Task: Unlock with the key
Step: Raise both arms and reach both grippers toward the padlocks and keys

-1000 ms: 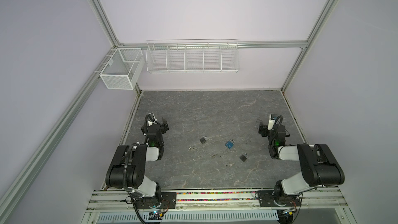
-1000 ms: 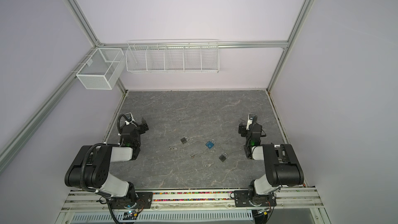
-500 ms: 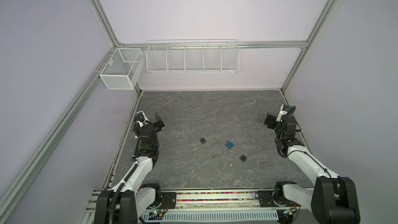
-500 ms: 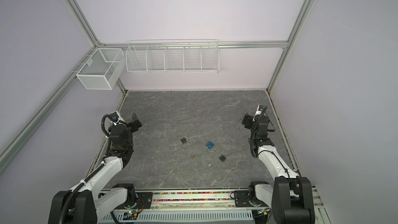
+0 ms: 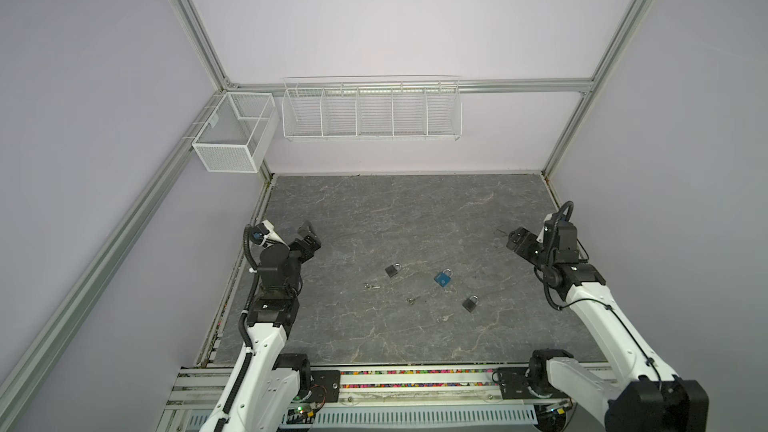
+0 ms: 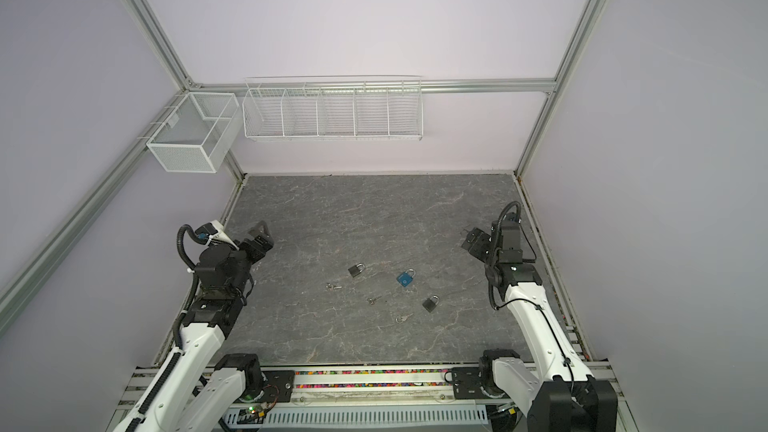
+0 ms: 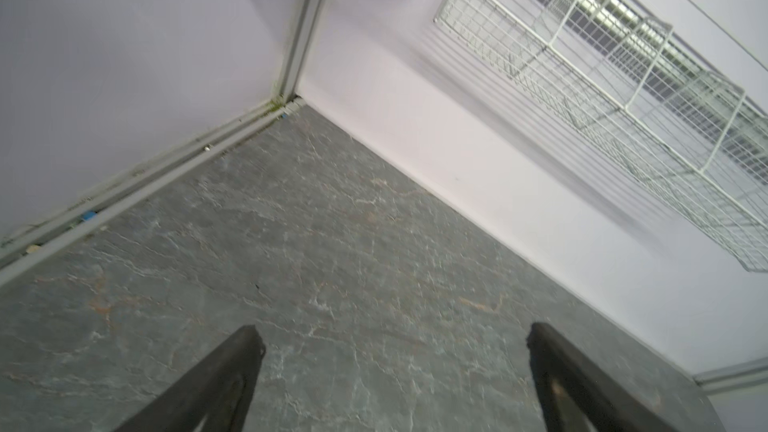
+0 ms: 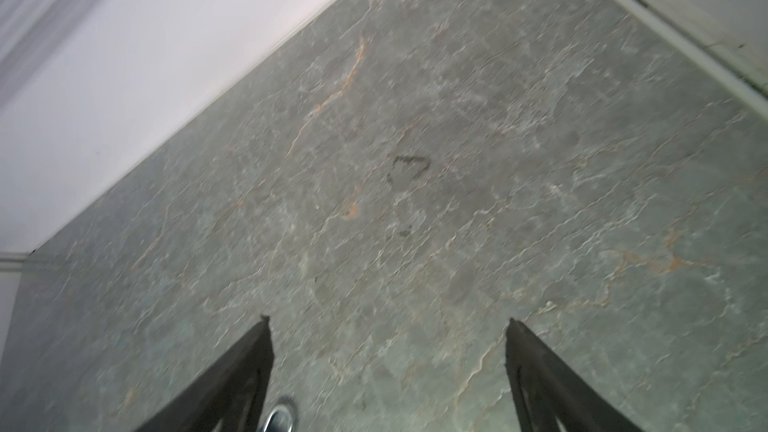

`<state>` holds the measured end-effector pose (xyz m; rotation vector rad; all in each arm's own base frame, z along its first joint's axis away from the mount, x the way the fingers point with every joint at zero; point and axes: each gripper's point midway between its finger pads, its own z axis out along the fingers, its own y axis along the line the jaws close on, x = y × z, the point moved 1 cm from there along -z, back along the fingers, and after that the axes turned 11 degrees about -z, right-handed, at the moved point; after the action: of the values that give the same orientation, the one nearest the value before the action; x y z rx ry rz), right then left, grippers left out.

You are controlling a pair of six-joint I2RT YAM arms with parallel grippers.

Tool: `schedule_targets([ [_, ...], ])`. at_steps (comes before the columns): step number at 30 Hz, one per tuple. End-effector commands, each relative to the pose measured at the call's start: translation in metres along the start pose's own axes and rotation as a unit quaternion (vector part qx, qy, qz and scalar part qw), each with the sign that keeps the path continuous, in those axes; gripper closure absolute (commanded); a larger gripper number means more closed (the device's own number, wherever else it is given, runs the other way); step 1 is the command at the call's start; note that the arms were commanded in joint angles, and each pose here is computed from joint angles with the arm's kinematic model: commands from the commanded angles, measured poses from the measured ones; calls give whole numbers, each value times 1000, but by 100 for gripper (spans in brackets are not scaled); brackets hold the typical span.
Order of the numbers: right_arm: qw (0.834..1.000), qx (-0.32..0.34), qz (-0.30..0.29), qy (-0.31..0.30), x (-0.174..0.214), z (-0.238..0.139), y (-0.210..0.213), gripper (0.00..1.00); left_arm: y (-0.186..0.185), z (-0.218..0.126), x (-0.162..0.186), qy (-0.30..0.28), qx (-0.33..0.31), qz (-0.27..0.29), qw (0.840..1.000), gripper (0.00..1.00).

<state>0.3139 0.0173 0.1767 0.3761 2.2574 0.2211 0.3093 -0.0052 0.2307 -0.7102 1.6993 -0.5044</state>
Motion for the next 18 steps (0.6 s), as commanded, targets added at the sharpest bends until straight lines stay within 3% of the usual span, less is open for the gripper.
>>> schedule_targets([
  [1, 998, -31, -15, 50, 15, -17, 24, 12, -22, -14, 14, 60, 51, -28, 996, 1],
  [10, 985, -69, -58, 149, 72, -29, 76, 12, -49, -41, 58, 169, 99, 5, 981, 0],
  [18, 972, -53, -99, 204, 130, -54, 106, 12, -56, -70, 82, 233, 139, -21, 962, 0],
])
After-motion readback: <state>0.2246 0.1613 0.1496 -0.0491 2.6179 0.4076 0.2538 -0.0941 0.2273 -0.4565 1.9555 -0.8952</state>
